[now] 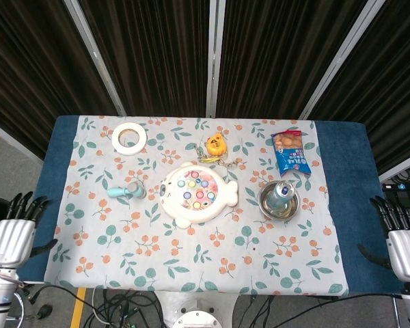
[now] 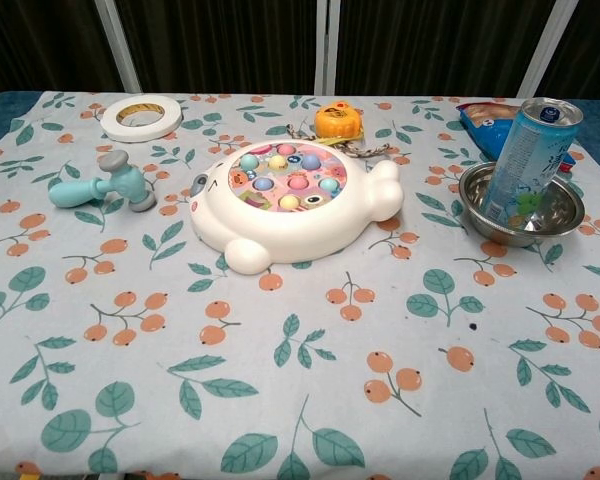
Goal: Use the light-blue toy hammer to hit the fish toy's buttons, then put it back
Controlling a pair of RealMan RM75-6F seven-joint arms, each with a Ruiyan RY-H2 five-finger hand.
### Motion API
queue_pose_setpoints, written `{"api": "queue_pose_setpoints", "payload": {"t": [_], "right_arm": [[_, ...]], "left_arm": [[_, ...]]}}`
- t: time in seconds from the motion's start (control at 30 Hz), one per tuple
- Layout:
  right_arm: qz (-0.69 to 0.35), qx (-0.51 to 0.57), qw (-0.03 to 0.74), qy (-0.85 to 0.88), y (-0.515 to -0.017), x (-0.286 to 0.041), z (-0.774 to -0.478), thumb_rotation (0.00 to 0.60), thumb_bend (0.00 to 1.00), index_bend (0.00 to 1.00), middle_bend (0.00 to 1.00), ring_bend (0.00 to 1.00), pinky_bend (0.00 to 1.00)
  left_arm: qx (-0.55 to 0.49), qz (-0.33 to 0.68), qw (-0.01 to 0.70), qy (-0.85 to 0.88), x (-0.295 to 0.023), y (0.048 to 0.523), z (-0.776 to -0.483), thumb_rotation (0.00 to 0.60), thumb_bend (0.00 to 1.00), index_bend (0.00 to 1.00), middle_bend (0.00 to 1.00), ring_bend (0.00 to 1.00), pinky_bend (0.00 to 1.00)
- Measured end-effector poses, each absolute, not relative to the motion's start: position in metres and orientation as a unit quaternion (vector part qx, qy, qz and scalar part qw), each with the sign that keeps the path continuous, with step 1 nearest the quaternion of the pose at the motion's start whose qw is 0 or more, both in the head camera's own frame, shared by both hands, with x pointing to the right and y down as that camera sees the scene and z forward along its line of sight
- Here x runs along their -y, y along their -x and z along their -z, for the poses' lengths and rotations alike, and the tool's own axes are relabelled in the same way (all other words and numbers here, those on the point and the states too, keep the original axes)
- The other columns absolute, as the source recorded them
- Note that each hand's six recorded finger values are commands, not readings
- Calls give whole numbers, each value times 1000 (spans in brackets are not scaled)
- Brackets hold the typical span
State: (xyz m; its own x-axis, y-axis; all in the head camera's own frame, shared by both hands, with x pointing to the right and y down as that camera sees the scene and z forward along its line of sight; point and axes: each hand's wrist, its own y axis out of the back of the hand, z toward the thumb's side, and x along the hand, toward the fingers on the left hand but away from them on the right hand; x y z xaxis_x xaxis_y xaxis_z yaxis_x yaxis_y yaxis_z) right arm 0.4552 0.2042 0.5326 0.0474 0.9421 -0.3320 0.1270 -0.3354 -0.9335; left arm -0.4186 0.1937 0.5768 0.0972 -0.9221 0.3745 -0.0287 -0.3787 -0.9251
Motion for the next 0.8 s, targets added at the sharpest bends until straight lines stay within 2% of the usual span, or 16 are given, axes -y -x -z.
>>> {"api": "queue_pose_setpoints", "payload": {"t": [0.23, 0.33, 0.5, 0.63, 0.8], "right_arm": [[-534, 425, 385, 621, -449, -204, -532, 600, 77, 0, 76, 0, 0], [-537, 425, 385, 619, -449, -205, -531, 600, 77, 0, 76, 0, 0], [-542, 426, 385, 614, -449, -207, -529, 600, 77, 0, 76, 0, 0], [-546, 426, 383, 611, -449, -207, -530, 600, 76, 0, 76, 0, 0], [-549, 423, 378, 614, -448, -206, -533, 600, 77, 0, 76, 0, 0]], "left_arm": [[-358, 505, 378, 689, -154, 384, -600, 600, 61, 239, 192, 71, 58], [-343, 495, 349, 718, -138, 370, -616, 600, 92, 239, 229, 110, 109], [-333, 482, 297, 754, -109, 350, -645, 600, 153, 245, 261, 115, 136], [-322, 492, 265, 764, -93, 344, -669, 600, 162, 248, 258, 115, 139], [-322, 511, 237, 761, -77, 343, -696, 600, 212, 302, 267, 115, 167]]}}
